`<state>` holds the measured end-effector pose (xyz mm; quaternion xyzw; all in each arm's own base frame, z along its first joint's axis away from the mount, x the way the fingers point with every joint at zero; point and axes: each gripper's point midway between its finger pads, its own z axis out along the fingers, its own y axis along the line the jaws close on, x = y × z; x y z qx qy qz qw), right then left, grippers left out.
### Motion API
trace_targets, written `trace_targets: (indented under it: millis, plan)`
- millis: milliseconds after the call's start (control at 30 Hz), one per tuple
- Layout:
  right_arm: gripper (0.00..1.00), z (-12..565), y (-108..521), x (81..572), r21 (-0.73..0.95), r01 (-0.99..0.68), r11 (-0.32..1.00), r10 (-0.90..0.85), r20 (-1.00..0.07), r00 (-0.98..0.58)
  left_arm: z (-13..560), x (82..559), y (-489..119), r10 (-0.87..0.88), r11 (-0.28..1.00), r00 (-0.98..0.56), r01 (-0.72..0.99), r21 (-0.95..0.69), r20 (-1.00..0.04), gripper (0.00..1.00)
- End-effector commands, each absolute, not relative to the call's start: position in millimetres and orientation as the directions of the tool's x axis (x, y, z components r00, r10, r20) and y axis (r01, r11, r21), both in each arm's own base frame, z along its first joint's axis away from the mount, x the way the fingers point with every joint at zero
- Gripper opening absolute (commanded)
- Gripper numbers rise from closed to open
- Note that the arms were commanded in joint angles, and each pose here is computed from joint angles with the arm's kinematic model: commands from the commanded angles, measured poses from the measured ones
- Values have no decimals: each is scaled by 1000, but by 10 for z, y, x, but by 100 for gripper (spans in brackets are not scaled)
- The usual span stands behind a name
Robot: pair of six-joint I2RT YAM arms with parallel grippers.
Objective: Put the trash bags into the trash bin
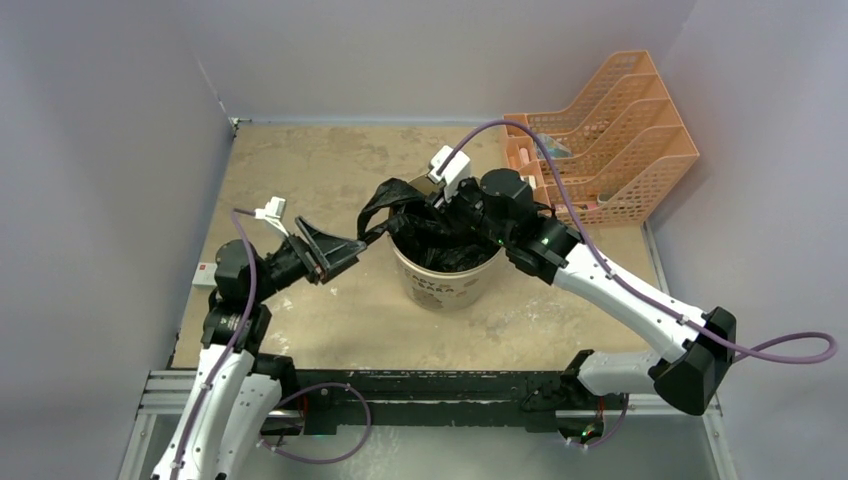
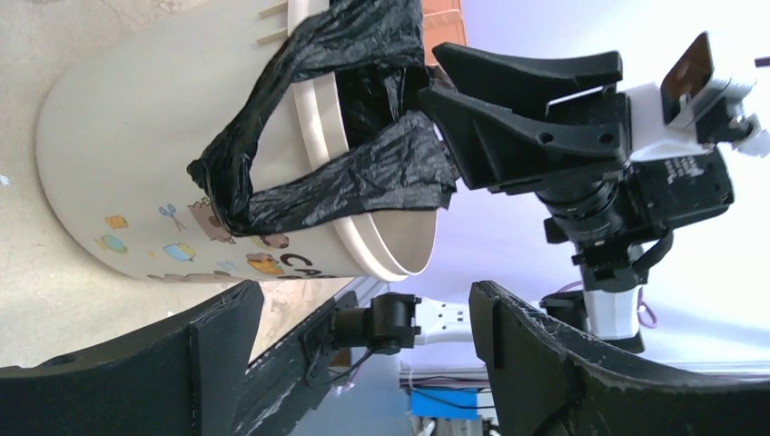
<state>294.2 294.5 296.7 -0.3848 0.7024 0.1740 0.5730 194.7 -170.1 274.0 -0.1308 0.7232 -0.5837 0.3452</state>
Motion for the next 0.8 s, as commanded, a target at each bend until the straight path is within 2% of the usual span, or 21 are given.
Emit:
trace_targets:
  millis: [0, 267, 467, 767]
  plan:
    - [43, 3100, 2904, 3120, -233, -670, 704, -327, -945, -15, 2975, 2055, -1709, -629, 213, -703, 254, -943, -331, 85]
    - [29, 3150, 2941, 3098, -220, -684, 696, -307, -952, -6, 2717, 2264, -1720, -665, 143, -722, 129, -981, -191, 85]
    - [4, 3195, 2977, 3038, -198, -707, 679, -282, -959, -3, 2661, 2378, -1734, -681, 134, -712, 108, -985, -171, 85]
    - [0, 3185, 3053, 2969, -167, -742, 649, -256, -967, -6, 2682, 2326, -1892, -648, 75, -749, 116, -990, -137, 85]
